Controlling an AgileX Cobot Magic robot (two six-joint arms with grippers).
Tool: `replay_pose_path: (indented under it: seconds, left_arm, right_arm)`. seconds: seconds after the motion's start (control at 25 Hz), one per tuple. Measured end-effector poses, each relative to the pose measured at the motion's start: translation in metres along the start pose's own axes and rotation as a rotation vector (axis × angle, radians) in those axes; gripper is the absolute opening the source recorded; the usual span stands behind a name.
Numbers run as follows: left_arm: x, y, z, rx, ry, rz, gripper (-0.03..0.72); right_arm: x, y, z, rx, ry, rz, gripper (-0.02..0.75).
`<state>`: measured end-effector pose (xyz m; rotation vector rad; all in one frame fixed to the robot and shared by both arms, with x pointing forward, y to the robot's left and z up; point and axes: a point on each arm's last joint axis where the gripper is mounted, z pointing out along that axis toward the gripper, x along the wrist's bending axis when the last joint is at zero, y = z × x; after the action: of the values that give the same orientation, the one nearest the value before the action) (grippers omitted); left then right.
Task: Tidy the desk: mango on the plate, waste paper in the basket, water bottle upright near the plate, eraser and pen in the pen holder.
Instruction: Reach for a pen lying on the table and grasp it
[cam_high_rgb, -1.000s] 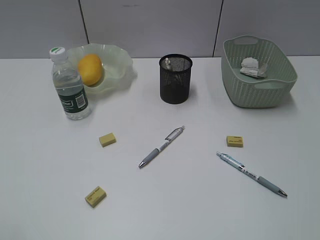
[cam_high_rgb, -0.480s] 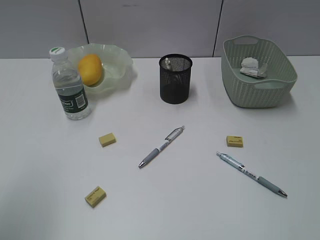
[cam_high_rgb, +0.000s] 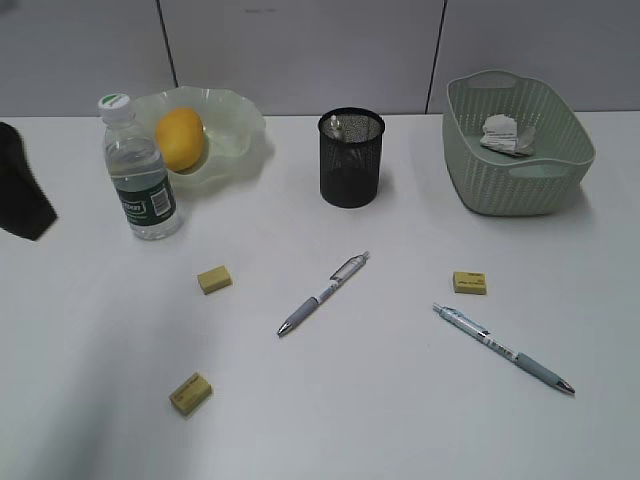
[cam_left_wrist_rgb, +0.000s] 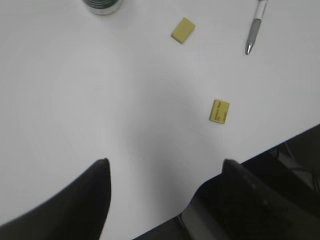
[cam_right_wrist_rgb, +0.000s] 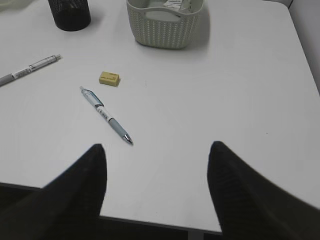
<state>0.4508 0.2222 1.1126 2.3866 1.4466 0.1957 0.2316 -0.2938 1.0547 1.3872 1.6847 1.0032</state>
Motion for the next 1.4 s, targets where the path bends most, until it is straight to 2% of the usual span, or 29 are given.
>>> replay_pose_path:
  seconds: [0.16, 0.44, 0.56, 0.8, 0.96, 1.24, 1.4]
  left_arm:
    - [-0.027, 0.031, 0.041, 0.101, 0.009, 0.15, 0.52]
    - [-0.073, 0.084, 0.109, 0.144, -0.014, 0.294, 0.52]
    - [-0.089, 0.105, 0.138, 0.16, -0.022, 0.33, 0.52]
    - [-0.104, 0.134, 0.19, 0.185, -0.027, 0.354, 0.496]
    - [-0.116, 0.139, 0.223, 0.225, -0.033, 0.384, 0.486]
    - [-0.117, 0.131, 0.265, 0.302, -0.034, 0.387, 0.456]
    - [-0.118, 0.13, 0.275, 0.298, -0.043, 0.382, 0.444]
  right_arm:
    - [0.0, 0.0, 0.0, 0.0, 0.0, 0.001, 0.495]
    - [0.0, 0.0, 0.0, 0.0, 0.0, 0.001, 0.491]
    - [0.0, 0.0, 0.0, 0.0, 0.0, 0.001, 0.491]
    - [0.0, 0.0, 0.0, 0.0, 0.0, 0.001, 0.491]
    - [0.0, 0.0, 0.0, 0.0, 0.0, 0.001, 0.491]
    - [0.0, 0.0, 0.0, 0.0, 0.0, 0.001, 0.491]
    - [0.0, 0.0, 0.0, 0.0, 0.0, 0.001, 0.491]
